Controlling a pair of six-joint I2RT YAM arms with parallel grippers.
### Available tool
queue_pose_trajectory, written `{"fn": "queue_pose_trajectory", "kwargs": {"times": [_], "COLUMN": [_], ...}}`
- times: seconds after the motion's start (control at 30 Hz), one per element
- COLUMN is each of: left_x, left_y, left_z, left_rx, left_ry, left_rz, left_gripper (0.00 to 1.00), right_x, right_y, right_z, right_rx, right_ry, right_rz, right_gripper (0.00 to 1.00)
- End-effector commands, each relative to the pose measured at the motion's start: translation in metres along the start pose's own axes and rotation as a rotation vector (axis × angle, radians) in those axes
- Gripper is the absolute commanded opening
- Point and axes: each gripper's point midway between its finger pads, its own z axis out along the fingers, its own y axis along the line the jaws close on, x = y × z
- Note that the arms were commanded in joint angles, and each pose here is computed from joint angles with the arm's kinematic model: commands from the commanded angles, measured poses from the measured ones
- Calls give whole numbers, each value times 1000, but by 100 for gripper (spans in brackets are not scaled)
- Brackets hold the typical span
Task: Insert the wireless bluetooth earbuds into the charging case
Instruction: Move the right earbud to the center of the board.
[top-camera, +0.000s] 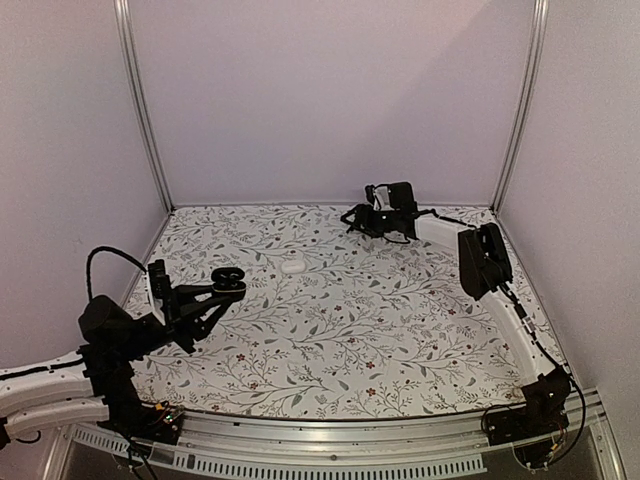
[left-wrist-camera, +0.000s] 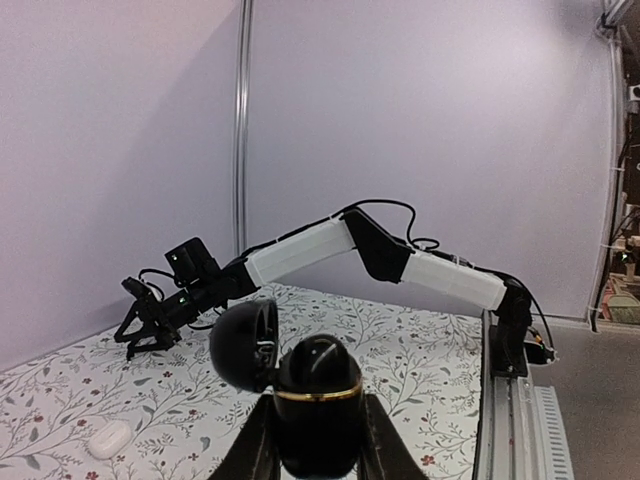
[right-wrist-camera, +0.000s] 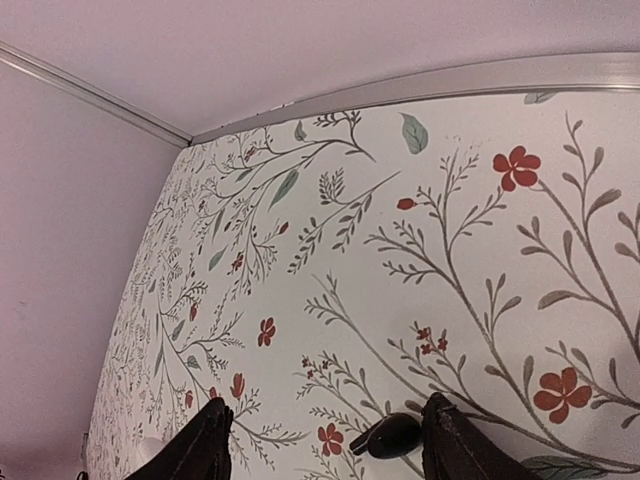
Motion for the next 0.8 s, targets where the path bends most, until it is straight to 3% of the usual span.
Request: {"fn": "queue_pose_trajectory", "kwargs": {"times": [0.0,0.23,0.5,0.77], "left_x": [2,2,0,-1], "left_y": [5,4,4,5], "left_z": [-4,-3,-4,-4], "left_rx": [-27,-21,-22,-28], "left_ry": [0,3,-1,-1], "left_rz": [-13,-16,-16,-10], "left_gripper": [0,0,0,0], "right_x": [33,41,32,34], "right_y": [-6,1,0,9], "right_z": [12,12,10,13], "right_rx": [-9,51,169,153], "right_ry": [94,133,97,103], "right_rz": [4,-75,-146,-176], "right_gripper": [62,54,35,29]}}
